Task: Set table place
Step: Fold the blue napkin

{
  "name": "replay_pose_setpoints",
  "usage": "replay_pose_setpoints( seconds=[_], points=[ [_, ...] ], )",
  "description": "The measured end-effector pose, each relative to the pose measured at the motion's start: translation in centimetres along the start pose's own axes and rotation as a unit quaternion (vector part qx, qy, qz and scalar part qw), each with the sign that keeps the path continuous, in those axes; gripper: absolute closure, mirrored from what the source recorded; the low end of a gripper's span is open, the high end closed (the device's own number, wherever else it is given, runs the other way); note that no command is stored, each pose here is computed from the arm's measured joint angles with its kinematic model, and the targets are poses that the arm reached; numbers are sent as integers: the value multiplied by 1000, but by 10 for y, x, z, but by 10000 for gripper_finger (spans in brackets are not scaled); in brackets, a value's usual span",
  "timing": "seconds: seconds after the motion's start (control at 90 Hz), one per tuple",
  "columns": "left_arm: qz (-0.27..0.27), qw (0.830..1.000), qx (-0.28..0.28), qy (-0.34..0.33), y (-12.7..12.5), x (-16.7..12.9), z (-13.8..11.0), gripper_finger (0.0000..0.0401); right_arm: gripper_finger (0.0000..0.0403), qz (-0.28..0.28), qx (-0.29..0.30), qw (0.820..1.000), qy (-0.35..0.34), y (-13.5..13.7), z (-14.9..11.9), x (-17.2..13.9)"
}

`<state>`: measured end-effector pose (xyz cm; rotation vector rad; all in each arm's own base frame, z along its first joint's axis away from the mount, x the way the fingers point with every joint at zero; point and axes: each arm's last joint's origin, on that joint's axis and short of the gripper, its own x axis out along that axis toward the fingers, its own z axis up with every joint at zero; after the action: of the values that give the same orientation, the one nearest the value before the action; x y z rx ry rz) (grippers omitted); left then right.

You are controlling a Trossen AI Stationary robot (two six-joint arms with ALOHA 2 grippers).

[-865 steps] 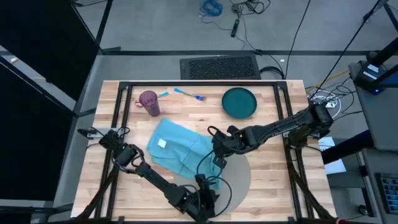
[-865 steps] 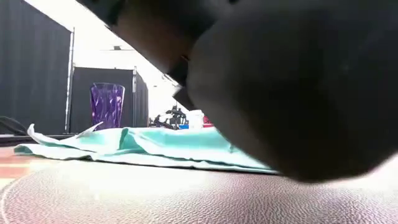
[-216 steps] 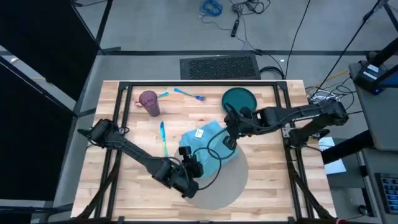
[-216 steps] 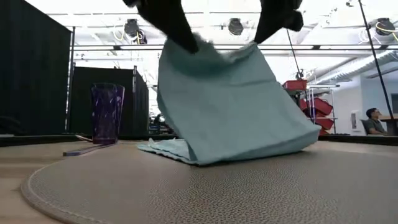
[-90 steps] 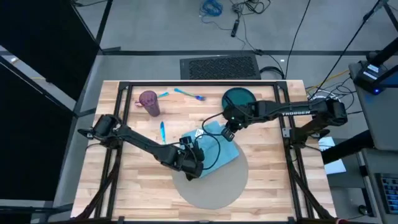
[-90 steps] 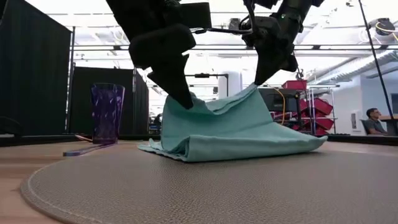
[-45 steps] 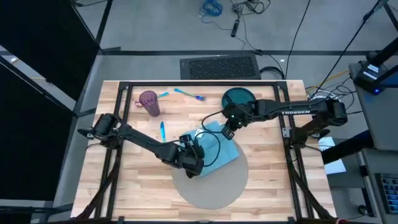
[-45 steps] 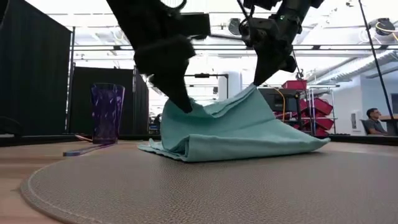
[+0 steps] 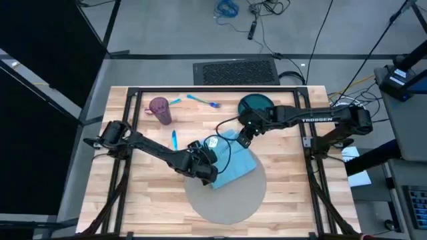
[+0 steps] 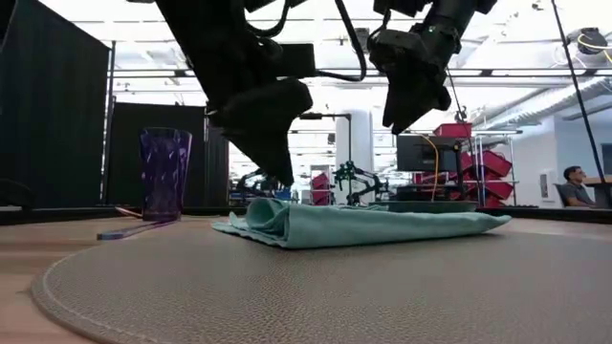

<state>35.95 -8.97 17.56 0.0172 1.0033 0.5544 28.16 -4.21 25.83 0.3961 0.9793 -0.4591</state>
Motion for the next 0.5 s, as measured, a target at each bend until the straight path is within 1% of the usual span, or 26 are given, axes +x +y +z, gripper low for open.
replay_pose_setpoints(
  seconds=[0.133,0.211,0.267,0.322,0.378,0.433,0.5],
  points=[
    [15,1000,1,-8,3,1,2,206,223,-44,-14,999,8,-8,-2,-1],
    [12,1000,19,-13,3,-2,6,206,229,-55,-10,998,22,-13,-4,-2],
    [-3,999,41,-26,0,-11,13,206,234,-61,-9,998,34,-17,-5,-3],
    [-35,996,76,-30,-5,-20,17,205,239,-64,-8,997,41,-19,-7,-5],
    [-77,989,125,-22,-11,-26,16,205,242,-68,-6,996,50,-20,-9,-6],
    [-109,976,189,-8,-17,-30,10,205,244,-70,-5,996,60,-20,-11,-7],
    [-130,957,260,7,-24,-30,1,205,245,-71,-6,995,67,-19,-13,-8]
  ],
)
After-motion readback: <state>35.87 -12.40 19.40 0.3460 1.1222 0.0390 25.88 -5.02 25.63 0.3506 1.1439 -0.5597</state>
